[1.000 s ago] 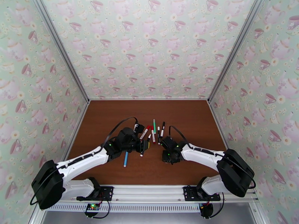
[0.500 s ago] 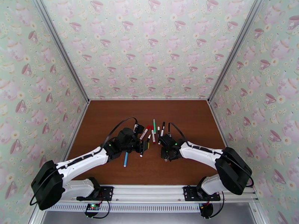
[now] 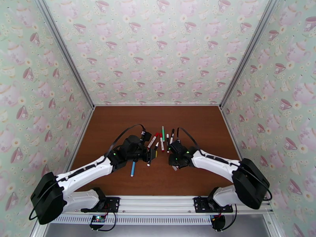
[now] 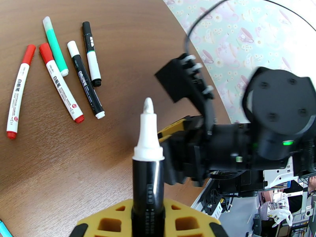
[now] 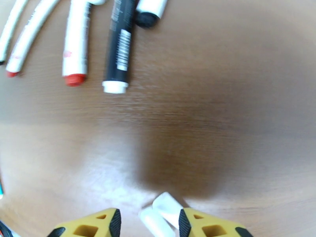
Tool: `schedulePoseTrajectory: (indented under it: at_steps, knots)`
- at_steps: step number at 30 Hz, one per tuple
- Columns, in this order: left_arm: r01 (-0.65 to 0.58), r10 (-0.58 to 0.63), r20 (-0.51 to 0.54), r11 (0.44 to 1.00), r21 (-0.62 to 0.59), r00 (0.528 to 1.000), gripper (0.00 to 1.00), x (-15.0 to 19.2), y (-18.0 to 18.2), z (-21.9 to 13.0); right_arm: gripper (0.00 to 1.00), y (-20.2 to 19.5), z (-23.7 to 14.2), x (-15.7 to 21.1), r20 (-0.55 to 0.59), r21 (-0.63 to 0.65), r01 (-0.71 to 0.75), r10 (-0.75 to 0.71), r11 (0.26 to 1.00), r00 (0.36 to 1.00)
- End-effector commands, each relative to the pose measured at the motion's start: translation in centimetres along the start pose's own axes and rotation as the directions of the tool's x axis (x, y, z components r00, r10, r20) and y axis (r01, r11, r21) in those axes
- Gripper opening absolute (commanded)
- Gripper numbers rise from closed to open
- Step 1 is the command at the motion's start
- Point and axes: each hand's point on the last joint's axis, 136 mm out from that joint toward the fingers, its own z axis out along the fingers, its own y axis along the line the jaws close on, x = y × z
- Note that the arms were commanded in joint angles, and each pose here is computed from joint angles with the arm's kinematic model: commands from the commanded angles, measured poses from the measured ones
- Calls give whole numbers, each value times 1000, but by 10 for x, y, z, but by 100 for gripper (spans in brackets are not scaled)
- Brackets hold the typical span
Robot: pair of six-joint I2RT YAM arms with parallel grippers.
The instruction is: Open the pen caps
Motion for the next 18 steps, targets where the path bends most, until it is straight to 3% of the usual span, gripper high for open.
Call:
schedulePoseTrajectory:
  at_steps: [1, 6, 13, 18]
  knots:
    - [4, -3, 13, 1000, -20, 1000, 0, 0, 7, -4, 43, -5, -10, 18, -37, -25, 61, -62, 998, 997]
    - [3, -3, 18, 1000, -12, 1000, 0, -3, 5, -4, 36, -7, -9, 45, -116, -67, 19, -27, 998, 993]
    - [5, -5, 9, 1000, -7, 1000, 0, -1, 5, -2, 17, 3, -6, 55, -147, -101, 65, -79, 993, 986]
    - [10, -10, 12, 1000, -6, 1000, 0, 0, 5, -3, 15, 10, 2, 60, -194, -109, 85, -106, 990, 975]
